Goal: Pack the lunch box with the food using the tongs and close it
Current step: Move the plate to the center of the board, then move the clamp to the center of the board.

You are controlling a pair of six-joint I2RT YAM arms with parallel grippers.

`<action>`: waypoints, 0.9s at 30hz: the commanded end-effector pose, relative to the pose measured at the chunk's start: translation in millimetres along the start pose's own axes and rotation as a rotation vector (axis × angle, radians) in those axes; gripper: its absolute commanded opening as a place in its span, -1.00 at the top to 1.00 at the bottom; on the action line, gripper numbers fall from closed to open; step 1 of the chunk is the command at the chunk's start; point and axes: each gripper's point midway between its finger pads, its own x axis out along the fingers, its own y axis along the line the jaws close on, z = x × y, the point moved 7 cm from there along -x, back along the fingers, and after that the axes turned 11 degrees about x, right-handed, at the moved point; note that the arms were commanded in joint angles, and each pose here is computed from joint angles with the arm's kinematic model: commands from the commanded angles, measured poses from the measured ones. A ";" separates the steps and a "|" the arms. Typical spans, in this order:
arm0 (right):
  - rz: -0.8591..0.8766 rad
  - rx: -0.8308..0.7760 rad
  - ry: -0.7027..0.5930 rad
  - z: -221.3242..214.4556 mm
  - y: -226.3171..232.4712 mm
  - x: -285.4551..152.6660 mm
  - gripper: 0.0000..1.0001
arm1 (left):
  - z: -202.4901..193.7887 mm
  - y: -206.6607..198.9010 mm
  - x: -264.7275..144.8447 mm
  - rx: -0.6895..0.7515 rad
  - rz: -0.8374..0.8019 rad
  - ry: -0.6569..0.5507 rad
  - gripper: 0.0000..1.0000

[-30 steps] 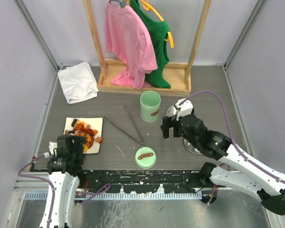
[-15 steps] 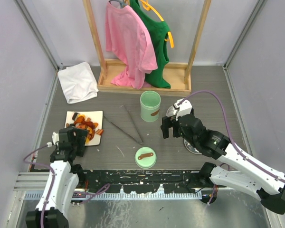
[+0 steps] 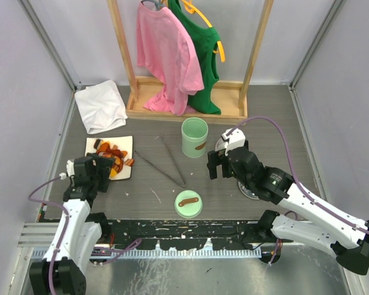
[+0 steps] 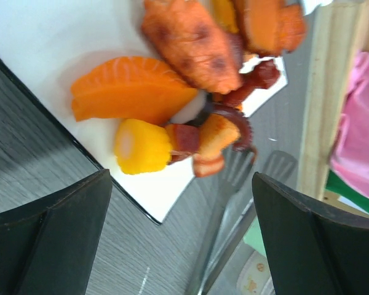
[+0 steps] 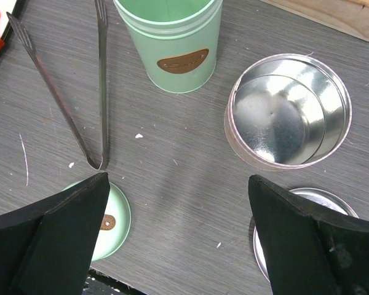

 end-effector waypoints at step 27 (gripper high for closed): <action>-0.147 0.198 -0.176 51.7 -20.1 -26.1 -1.00 | -122.3 -133.3 -93.3 0.642 0.171 0.181 -0.96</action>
